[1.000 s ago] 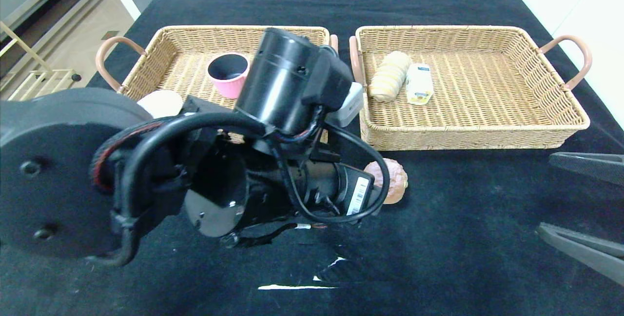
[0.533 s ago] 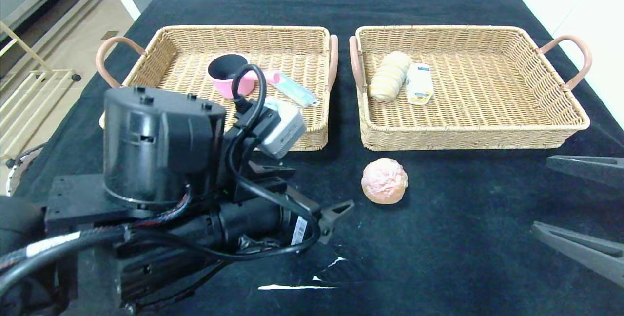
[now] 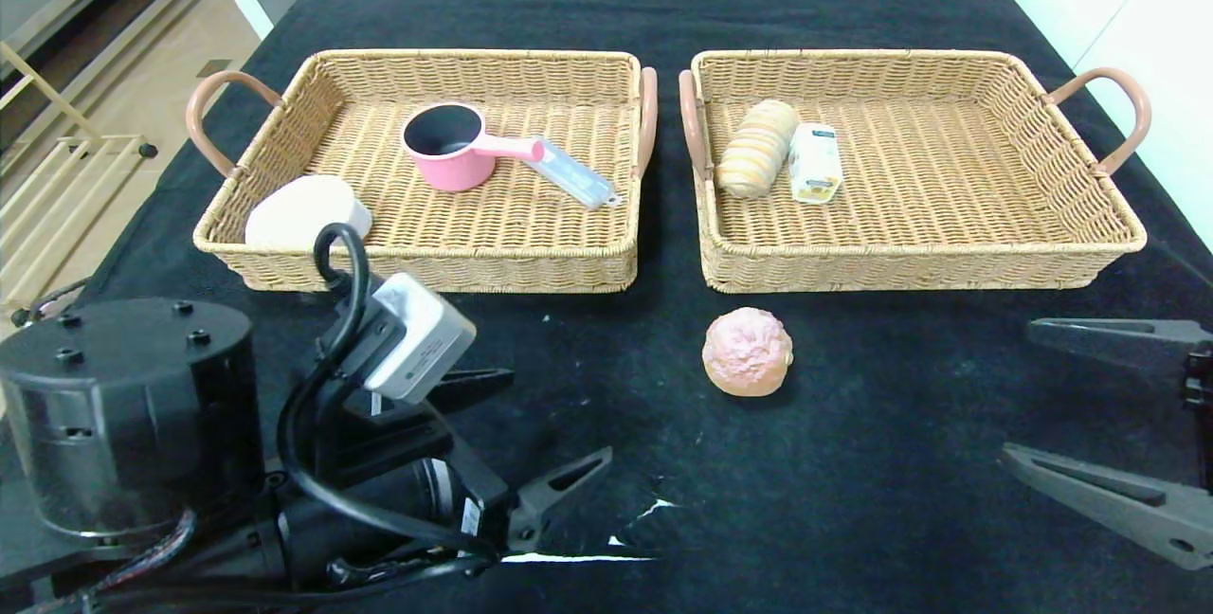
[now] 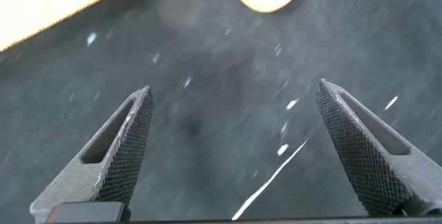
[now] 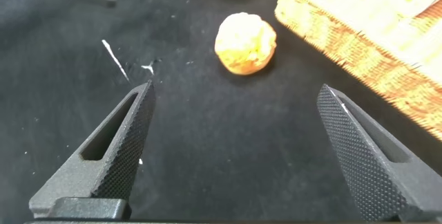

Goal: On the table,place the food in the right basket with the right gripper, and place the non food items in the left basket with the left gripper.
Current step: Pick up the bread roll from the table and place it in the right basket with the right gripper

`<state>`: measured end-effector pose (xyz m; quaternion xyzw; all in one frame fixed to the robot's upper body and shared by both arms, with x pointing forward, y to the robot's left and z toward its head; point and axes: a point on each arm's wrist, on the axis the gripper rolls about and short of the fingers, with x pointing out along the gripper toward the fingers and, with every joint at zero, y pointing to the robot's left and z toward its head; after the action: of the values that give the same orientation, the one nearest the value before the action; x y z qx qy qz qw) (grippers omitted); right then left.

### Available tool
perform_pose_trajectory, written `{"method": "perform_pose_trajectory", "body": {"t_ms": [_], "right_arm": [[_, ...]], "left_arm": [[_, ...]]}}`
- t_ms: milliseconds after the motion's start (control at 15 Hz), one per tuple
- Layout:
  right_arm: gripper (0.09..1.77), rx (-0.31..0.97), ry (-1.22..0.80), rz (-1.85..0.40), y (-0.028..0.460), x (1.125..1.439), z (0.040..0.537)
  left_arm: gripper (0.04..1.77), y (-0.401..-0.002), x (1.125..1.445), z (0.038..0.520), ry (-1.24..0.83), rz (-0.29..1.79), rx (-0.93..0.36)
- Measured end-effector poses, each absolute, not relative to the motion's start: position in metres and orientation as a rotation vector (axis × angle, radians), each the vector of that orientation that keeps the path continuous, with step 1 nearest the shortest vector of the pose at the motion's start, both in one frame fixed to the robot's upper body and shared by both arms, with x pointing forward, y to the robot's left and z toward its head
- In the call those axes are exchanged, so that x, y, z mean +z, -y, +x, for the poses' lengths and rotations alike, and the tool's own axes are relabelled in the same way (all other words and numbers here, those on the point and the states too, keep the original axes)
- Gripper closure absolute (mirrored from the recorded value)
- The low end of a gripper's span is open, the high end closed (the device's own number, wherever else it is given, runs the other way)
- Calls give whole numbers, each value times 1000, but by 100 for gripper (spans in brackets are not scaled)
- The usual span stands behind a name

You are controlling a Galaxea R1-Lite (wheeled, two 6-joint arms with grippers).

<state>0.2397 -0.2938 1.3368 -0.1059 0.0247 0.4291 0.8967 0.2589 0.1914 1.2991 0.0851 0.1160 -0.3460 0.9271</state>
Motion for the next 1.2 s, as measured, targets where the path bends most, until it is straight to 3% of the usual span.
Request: {"method": "perform_pose_trajectory", "body": {"t_ms": [733, 1000, 1200], "right_arm": [[15, 852, -119, -220, 284, 1328, 254], [15, 757, -162, -229, 272, 1329, 257], [15, 812, -186, -164, 254, 1333, 260]], "left_arm": [[10, -211, 1292, 253, -237, 166, -707], [9, -211, 1290, 255, -243, 168, -703], [9, -213, 1290, 259, -249, 165, -687]]}}
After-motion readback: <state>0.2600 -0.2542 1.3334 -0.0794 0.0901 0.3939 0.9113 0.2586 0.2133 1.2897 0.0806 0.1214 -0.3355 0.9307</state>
